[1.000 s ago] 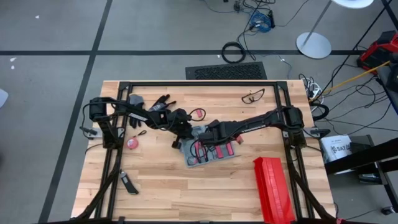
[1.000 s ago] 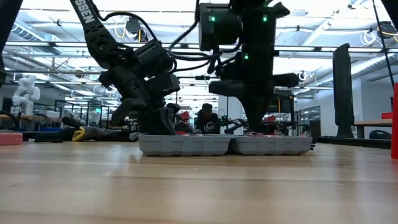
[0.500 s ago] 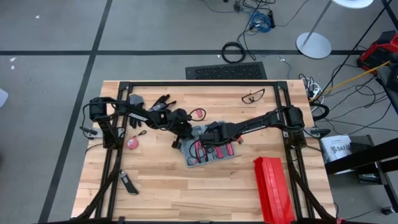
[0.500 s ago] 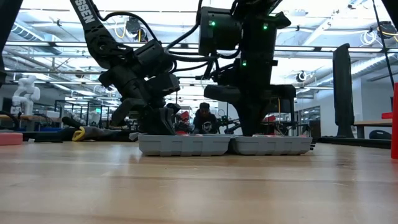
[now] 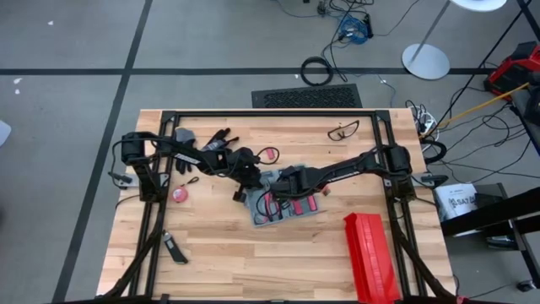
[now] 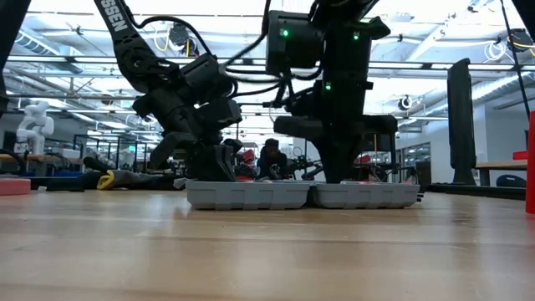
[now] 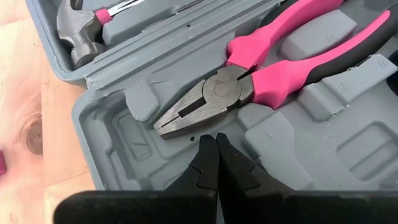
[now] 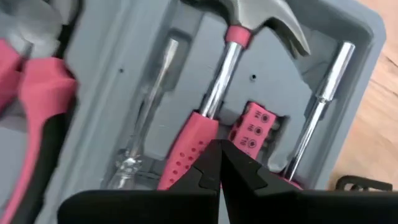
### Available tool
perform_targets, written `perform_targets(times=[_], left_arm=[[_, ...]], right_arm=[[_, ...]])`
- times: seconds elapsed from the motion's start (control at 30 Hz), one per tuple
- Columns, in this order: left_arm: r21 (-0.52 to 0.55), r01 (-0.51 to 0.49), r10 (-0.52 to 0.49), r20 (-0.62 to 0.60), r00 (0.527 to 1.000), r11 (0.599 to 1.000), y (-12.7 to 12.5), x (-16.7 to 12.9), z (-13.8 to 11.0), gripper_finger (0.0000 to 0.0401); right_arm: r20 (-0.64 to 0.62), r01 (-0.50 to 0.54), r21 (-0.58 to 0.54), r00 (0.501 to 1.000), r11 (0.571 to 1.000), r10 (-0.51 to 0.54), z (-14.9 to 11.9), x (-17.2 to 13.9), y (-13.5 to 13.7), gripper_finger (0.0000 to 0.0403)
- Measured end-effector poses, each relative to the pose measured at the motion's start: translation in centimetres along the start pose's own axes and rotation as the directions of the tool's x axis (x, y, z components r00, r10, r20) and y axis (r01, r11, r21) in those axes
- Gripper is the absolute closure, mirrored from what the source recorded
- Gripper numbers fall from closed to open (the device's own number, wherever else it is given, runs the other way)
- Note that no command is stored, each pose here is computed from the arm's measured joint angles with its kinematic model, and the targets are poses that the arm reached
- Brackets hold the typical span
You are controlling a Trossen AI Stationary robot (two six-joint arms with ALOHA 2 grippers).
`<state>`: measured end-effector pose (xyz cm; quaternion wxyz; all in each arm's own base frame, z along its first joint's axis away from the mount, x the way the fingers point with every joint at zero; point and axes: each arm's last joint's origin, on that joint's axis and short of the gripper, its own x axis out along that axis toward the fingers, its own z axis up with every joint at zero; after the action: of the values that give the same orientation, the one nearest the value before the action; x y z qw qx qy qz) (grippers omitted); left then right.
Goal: Prefit tool cases
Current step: Put the red terminal block into the gray prefit tools case
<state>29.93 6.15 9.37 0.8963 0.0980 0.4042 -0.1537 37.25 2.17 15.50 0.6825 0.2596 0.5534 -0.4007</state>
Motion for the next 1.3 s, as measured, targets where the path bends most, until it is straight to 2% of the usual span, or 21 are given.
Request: perform_targets(times=[0.13,0.3,0.4,0.57,0.77,0.9,1.1,1.3], left_arm=[[0.005,-0.006,0.006,0.015,1.0,1.0,0.1,0.0,0.2,0.0401],[-0.001,0.003,-0.003,0.004,1.0,1.0,0.0,0.0,0.0,0.0401],[-0.001,0.006,-0.006,0.002,1.0,1.0,0.0,0.0,0.0,0.0401],[0.0,0.006,-0.006,0.001,1.0,1.0,0.0,0.0,0.0,0.0401],[-0.019,0.024,-0.025,-0.028,0.999,1.0,0.0,-0.2,-0.4,0.0401],[-0.038,0.046,-0.048,-0.048,0.998,0.998,0.0,-0.5,-0.6,0.0401],[-0.089,0.184,-0.188,-0.049,0.981,0.979,-0.7,-1.6,-0.8,0.0401],[-0.109,0.168,-0.169,-0.003,0.986,0.98,-0.9,-3.4,0.3,0.0401]], right_arm=[[-0.035,0.078,0.014,0.996,0.997,-0.078,-0.4,0.1,-0.7,0.0403],[-0.001,0.037,0.005,0.999,0.999,-0.037,0.0,-1.1,-0.8,0.0403],[0.061,0.043,0.007,0.997,0.999,-0.044,0.6,-2.4,-0.7,0.0403],[0.081,0.113,0.018,0.99,0.993,-0.114,0.6,-4.9,-1.7,0.0403],[0.012,0.246,0.014,0.969,0.969,-0.246,-0.7,-6.7,-3.6,0.0403],[0.021,0.229,0.002,0.973,0.974,-0.229,-0.4,-7.3,-4.1,0.0403],[0.059,0.209,-0.045,0.977,0.977,-0.206,2.1,-6.8,-5.1,0.0403],[0.197,0.111,-0.088,0.976,0.99,-0.092,5.5,-6.1,-5.0,0.0403]])
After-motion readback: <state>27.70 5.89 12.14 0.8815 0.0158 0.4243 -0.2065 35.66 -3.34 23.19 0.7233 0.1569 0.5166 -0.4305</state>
